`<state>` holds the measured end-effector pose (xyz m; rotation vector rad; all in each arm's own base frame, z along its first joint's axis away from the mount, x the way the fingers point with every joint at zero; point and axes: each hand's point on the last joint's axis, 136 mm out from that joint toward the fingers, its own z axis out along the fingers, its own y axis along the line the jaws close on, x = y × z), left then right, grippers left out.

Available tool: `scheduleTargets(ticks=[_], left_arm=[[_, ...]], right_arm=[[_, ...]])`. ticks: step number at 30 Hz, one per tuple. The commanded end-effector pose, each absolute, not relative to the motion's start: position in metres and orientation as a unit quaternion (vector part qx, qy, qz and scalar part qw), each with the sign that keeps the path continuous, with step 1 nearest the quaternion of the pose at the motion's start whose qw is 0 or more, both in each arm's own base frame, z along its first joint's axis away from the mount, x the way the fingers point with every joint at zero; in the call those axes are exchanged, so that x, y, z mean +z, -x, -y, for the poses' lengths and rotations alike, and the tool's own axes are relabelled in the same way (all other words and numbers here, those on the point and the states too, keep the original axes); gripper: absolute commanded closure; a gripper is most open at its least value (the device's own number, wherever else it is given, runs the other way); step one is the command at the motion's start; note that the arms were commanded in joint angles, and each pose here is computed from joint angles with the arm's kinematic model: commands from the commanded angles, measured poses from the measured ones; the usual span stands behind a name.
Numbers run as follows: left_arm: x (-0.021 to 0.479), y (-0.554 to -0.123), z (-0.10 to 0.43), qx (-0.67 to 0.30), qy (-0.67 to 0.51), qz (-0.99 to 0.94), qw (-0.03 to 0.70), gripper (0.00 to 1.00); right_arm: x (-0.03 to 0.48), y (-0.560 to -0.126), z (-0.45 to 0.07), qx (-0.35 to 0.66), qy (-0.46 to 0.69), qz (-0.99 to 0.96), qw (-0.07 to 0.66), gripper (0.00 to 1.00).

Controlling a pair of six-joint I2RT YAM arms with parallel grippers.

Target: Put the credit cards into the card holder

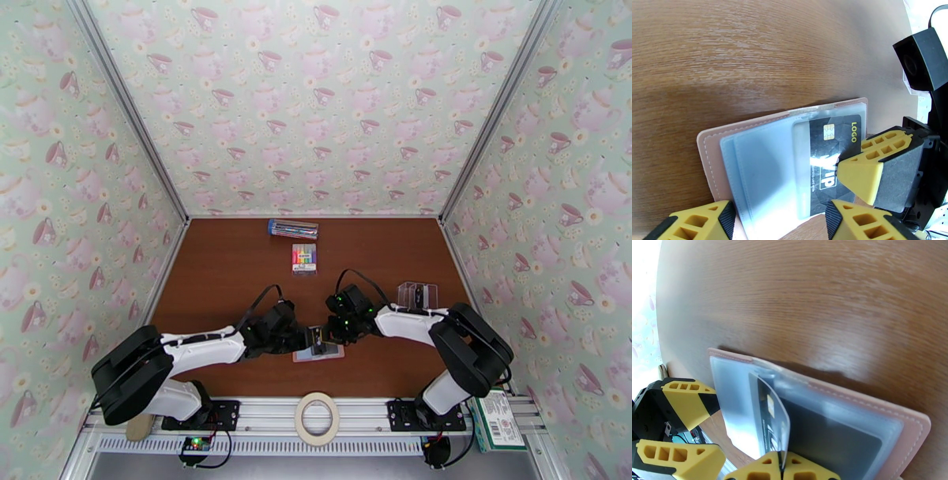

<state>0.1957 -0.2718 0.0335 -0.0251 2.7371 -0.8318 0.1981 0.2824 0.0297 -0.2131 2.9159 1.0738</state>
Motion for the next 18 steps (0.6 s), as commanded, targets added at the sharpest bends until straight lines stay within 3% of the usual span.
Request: scheduleTargets(ticks=[1,8,18], left_arm=[[0.0387,-0.1971,0.2742,-0.286,0.0,-0.947,0.146,0.34],[0.0396,-0.1973,0.2744,-0.287,-0.001,-0.946,0.147,0.33],[0.0374,-0.1969,0.2743,-0.287,0.0,-0.947,0.146,0.33]], right_arm=[[0.0167,-0.1904,-0.2643,0.284,0.068,-0.956,0.008,0.94],[0.0246,-0.196,-0.2584,0.264,0.068,-0.962,0.026,0.77],[0.0231,-0.2002,-0.2606,0.261,0.066,-0.963,0.028,0.72]])
